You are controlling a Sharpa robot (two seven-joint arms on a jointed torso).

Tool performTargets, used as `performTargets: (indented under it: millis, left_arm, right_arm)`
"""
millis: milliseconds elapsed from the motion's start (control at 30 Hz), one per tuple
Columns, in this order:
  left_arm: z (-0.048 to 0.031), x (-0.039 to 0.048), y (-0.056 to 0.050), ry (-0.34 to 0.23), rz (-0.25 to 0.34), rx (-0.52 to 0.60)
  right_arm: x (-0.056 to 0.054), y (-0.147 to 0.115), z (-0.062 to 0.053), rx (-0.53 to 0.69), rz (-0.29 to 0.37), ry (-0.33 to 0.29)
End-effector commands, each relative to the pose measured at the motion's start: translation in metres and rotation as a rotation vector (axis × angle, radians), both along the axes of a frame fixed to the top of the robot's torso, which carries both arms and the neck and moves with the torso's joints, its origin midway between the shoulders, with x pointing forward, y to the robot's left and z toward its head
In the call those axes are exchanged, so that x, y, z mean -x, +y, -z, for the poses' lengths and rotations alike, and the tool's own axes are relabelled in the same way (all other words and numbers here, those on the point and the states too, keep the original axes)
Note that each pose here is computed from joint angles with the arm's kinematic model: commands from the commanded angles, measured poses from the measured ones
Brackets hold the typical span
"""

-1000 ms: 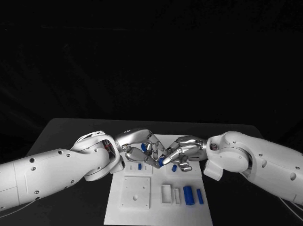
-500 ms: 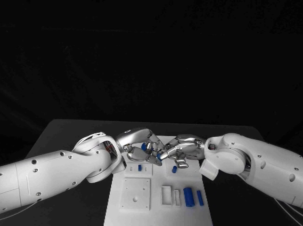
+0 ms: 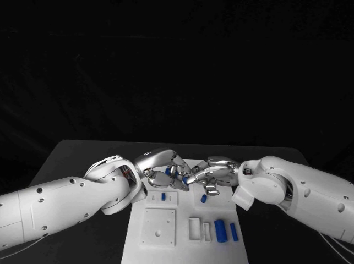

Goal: Assemble the parts on the task board

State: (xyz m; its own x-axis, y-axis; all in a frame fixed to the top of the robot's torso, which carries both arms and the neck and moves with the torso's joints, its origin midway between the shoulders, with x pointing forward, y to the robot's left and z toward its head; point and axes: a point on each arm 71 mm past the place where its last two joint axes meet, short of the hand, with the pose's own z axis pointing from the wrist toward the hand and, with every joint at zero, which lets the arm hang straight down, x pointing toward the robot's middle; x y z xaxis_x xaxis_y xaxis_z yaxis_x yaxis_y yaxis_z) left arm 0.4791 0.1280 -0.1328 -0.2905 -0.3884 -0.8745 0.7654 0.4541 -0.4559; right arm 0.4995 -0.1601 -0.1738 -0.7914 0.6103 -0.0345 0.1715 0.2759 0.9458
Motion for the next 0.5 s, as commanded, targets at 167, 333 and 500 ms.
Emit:
performTargets:
  millis: [167,333,500]
  left_arm:
    - [-0.0029,-0.0037,0.0062,-0.032,-0.046,0.02]
    - [-0.0032,-0.0044,0.0078,-0.038,-0.051,0.023]
    - [-0.004,-0.0045,0.0083,-0.049,-0.051,0.031]
  right_arm:
    - [0.0029,0.0027,-0.0001,-0.026,-0.032,0.009]
    - [0.0026,0.0013,0.0006,-0.035,-0.033,0.019]
    - [0.0021,-0.0001,0.0014,-0.045,-0.038,0.032]
